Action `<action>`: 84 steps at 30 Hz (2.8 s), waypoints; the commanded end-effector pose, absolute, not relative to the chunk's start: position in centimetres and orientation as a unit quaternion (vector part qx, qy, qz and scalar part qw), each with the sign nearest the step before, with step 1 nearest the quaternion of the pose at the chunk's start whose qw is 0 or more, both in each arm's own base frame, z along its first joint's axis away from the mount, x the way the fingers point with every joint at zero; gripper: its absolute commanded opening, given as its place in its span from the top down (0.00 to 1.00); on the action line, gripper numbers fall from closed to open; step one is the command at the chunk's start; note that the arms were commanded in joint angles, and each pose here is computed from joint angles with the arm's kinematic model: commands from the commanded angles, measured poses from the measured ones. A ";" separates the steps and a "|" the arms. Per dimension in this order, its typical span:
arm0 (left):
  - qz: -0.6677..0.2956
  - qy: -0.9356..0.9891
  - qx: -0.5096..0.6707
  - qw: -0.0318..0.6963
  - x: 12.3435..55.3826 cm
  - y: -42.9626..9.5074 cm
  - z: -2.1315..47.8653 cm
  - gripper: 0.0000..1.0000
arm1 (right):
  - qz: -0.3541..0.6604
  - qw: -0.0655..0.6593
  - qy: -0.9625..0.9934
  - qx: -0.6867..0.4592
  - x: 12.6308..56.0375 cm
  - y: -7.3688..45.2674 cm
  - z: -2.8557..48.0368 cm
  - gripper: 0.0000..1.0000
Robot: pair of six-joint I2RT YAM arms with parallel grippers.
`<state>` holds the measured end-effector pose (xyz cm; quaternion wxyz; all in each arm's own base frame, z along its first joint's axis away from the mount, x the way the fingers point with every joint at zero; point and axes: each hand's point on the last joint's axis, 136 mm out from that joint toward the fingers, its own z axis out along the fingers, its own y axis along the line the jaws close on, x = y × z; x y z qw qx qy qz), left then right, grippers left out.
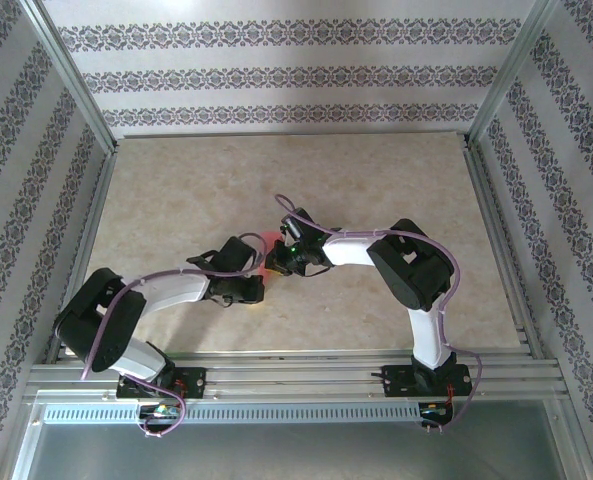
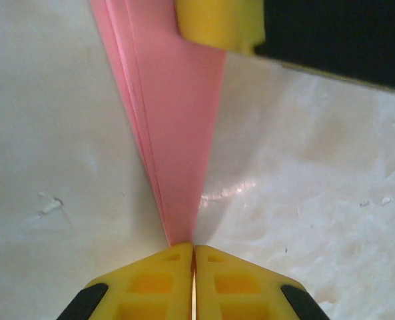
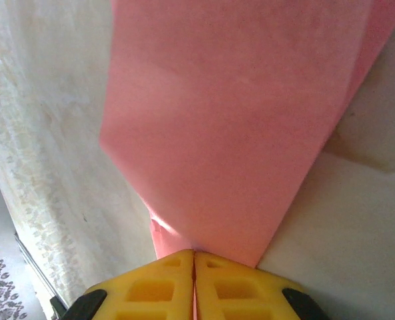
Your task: Fold a paper plane with a square sheet of paper (pick it up from the middle)
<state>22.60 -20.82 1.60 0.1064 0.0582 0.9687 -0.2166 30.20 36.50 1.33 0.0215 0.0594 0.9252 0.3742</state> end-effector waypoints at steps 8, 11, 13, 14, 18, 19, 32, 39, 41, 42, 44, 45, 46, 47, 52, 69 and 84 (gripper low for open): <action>-0.186 0.976 0.065 0.093 20.6 -19.6 3.0 0.92 | 0.300 0.010 0.947 0.110 30.4 33.3 -3.6 0.88; -0.205 0.965 0.052 0.155 23.6 -20.1 5.5 0.93 | 0.302 0.010 0.947 0.110 30.3 33.2 -3.5 0.88; -0.216 0.960 0.031 0.178 25.2 -20.0 6.1 0.93 | 0.302 0.008 0.947 0.110 30.2 33.2 -3.6 0.88; -0.221 0.957 0.025 0.184 25.8 -20.0 6.2 0.94 | 0.304 0.008 0.946 0.109 30.2 33.2 -3.5 0.88; -0.246 0.951 0.021 0.186 27.6 -21.2 6.1 0.94 | 0.306 0.006 0.946 0.109 30.1 33.2 -3.6 0.88; -0.253 0.949 0.024 0.185 28.1 -21.8 6.1 0.94 | 0.306 0.005 0.946 0.110 30.0 33.1 -3.6 0.88; -0.204 0.967 0.022 0.152 28.3 -20.9 2.4 0.98 | 0.313 0.000 0.943 0.114 30.1 33.2 -3.7 0.88; -0.187 0.974 0.016 0.125 27.3 -20.2 0.2 0.98 | 0.314 -0.002 0.942 0.115 30.1 33.4 -3.7 0.88; -0.181 0.976 0.013 0.117 26.6 -19.7 -0.3 0.99 | 0.314 -0.002 0.942 0.117 30.2 33.3 -3.7 0.88; -0.175 0.978 0.011 0.113 26.1 -19.3 -0.4 0.99 | 0.314 -0.002 0.942 0.117 30.2 33.3 -3.7 0.88; -0.164 0.981 0.010 0.098 24.9 -18.6 -0.6 0.99 | 0.313 -0.001 0.942 0.119 30.3 33.2 -3.7 0.88; -0.160 0.983 0.011 0.092 24.2 -18.3 -0.6 0.99 | 0.313 -0.001 0.942 0.120 30.3 33.2 -3.7 0.88; -0.156 0.984 0.014 0.087 23.5 -18.0 -0.5 0.99 | 0.313 -0.001 0.942 0.121 30.3 33.2 -3.7 0.88; -0.152 0.985 0.015 0.082 22.8 -17.8 -0.5 0.99 | 0.313 0.000 0.942 0.120 30.3 33.2 -3.7 0.88; -0.166 0.983 0.034 0.067 20.1 -18.0 0.4 0.99 | 0.314 0.000 0.942 0.119 30.4 33.4 -3.7 0.88; -0.256 0.942 -0.016 0.218 30.8 -22.2 5.2 1.00 | 0.370 0.010 0.926 0.079 31.2 35.6 -1.2 0.88; -0.191 0.966 -0.017 0.173 28.2 -19.3 0.5 1.00 | 0.473 0.100 0.875 0.020 35.2 36.6 7.0 0.84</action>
